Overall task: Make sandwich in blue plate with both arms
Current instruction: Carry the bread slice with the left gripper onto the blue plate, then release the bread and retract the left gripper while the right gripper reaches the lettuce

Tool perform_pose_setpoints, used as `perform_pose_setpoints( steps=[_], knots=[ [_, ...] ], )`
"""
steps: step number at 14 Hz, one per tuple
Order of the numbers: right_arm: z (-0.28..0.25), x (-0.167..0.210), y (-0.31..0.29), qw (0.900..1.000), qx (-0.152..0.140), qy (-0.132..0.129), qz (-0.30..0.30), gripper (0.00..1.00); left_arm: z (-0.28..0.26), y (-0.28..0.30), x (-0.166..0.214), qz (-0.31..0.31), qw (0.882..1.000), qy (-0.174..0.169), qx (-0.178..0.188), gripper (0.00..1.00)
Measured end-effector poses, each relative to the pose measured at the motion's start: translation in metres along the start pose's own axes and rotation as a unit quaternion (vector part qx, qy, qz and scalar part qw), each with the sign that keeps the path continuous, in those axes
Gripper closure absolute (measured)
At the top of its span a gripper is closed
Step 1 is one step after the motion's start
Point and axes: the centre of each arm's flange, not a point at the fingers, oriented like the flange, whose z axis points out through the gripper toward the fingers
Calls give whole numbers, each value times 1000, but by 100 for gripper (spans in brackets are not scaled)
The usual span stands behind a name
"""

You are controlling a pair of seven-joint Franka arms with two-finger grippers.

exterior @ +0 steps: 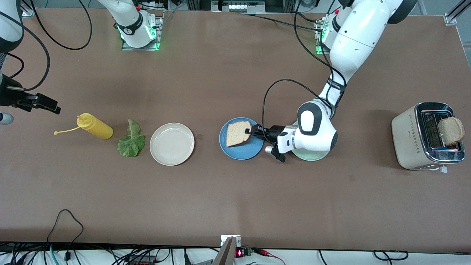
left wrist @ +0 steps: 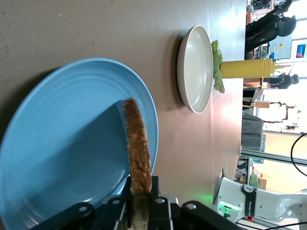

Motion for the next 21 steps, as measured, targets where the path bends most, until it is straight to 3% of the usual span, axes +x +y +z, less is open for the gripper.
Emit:
perform_pose_setpoints(
  steps=[3,7,9,11,13,15,17,19,21],
  knots=[
    [7,2,-2,1000,10,-6,2,0,-12,-4,1,22,999,-10,28,46],
    [16,5,-13,1000,14,-14,-5,0,-52,26,6,90,986,-56,133,2],
    [20,6,-35,999,14,-17,-23,0,-71,42,5,104,973,-84,188,0],
    [29,9,-62,999,13,-20,-44,0,-95,54,1,113,951,-119,261,0],
    [49,16,-84,998,10,-24,-59,0,-129,72,-4,128,912,-159,357,0],
    [78,25,-96,997,7,-34,-67,0,-168,96,-4,152,857,-196,452,0],
    [104,32,-104,996,4,-47,-72,0,-215,128,0,157,817,-204,517,0],
    [128,36,-116,995,1,-55,-81,0,-273,160,3,138,807,-187,543,0],
    [154,41,-124,994,-3,-64,-86,0,-329,190,5,120,812,-144,553,0]
  ],
)
